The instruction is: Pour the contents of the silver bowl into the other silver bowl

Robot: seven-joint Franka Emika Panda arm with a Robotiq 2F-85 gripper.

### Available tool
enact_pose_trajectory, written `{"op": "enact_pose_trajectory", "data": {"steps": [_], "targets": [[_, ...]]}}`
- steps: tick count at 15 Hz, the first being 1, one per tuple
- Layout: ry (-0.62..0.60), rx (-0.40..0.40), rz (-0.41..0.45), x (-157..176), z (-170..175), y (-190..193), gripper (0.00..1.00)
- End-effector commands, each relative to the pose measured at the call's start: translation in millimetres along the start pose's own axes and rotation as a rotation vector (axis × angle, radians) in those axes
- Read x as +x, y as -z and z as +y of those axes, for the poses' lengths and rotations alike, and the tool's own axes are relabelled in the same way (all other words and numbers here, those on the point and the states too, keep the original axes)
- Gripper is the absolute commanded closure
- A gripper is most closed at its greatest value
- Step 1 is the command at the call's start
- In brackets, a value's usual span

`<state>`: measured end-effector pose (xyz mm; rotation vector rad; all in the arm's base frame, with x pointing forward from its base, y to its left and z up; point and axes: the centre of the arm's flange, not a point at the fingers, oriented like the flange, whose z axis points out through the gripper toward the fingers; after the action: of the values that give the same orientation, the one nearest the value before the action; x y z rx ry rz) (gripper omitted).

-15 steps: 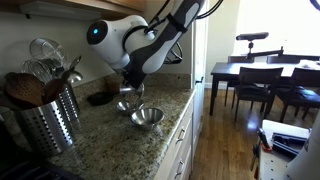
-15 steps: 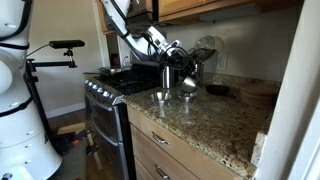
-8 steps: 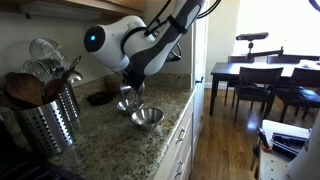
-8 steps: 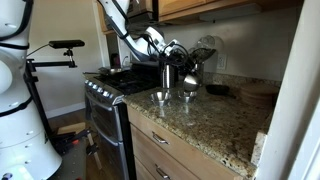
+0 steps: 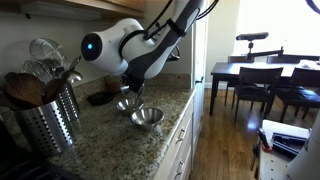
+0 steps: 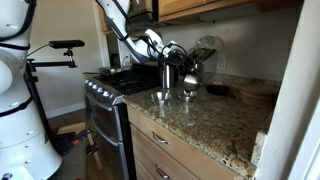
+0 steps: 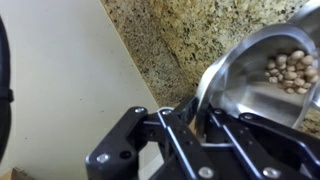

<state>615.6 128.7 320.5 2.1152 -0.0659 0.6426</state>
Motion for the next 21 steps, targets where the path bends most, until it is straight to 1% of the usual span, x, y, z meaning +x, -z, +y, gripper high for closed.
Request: {"op": "enact_pose_trajectory", "data": {"steps": [1, 9, 11, 18, 21], "targets": [[-0.02, -0.061, 0.031, -0.6, -4.0, 2.6, 0.93], [-0.026, -0.098, 0.043, -4.8, -8.0, 6.3, 0.93], [-0.02, -0.111, 0.059, -6.0, -10.7, 9.4, 0.93], [0.003, -0.114, 0.092, -10.8, -23.9, 22.5, 0.93], [0.003, -0.14, 0.128, -11.4, -25.1, 23.9, 0.93]]}}
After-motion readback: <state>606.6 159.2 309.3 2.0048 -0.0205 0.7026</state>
